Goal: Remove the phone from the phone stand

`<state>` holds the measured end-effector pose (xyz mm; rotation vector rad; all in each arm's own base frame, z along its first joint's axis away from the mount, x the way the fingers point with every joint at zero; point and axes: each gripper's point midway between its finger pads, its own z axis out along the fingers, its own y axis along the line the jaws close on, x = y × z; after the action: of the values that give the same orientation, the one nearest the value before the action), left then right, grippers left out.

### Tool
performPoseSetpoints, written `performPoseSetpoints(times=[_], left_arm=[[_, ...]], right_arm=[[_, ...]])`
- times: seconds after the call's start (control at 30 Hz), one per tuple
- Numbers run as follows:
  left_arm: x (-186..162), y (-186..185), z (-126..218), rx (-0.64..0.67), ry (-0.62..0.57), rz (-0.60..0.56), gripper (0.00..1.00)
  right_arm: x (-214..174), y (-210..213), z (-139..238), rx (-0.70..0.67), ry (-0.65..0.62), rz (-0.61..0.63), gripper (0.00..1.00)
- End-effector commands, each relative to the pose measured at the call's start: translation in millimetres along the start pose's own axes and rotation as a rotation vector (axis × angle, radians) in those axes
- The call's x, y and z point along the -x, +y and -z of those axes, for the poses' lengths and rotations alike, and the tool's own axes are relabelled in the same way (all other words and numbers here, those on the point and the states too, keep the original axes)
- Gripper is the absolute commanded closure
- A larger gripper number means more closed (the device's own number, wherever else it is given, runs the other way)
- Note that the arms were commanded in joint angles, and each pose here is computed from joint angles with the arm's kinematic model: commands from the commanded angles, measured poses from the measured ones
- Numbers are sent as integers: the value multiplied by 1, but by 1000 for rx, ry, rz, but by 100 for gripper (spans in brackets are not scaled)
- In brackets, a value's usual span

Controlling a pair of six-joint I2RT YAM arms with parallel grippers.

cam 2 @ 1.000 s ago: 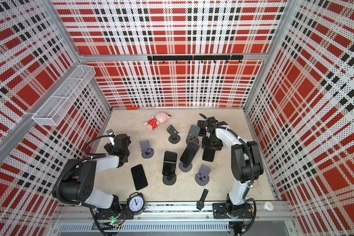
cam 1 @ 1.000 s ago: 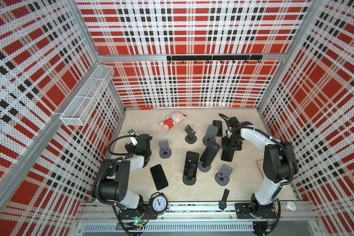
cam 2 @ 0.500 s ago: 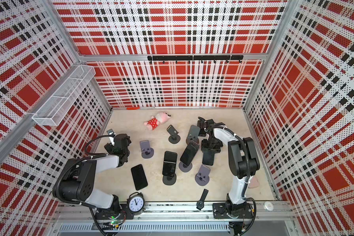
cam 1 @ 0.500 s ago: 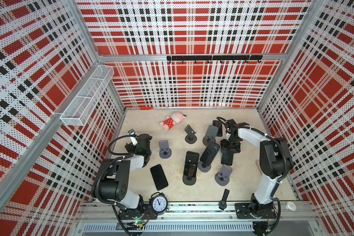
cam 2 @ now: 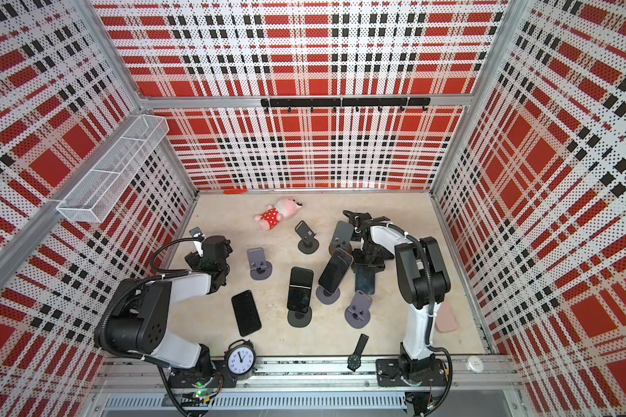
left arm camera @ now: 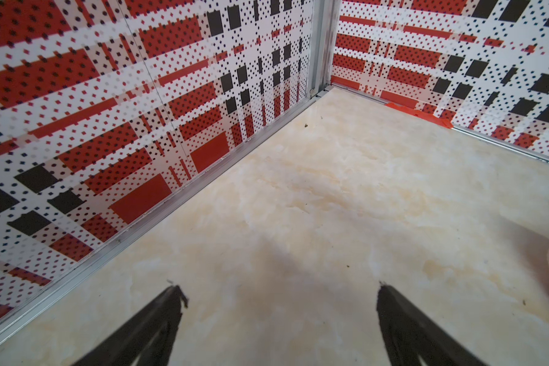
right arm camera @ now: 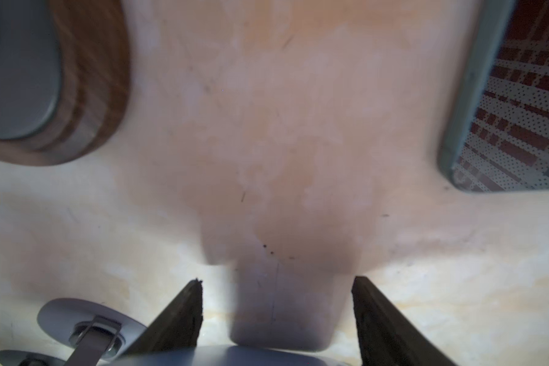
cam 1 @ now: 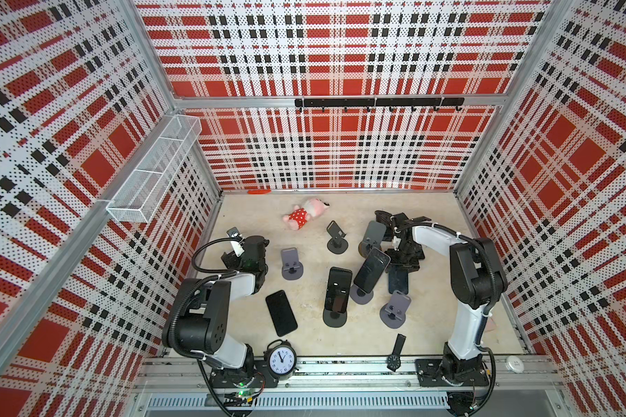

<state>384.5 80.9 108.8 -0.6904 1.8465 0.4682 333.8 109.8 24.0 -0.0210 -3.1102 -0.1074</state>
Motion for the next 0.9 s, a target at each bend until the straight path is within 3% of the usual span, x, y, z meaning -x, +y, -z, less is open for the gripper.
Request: performPoseSetpoints(times=[0.0,0.87], left_arm=[[6,-1,-4,4,-4,6,2],[6,-1,-5,8,0,6,2]], right_arm=[[2,6,-17,13,5,37,31],[12,8,-30,24,-45,56,22]])
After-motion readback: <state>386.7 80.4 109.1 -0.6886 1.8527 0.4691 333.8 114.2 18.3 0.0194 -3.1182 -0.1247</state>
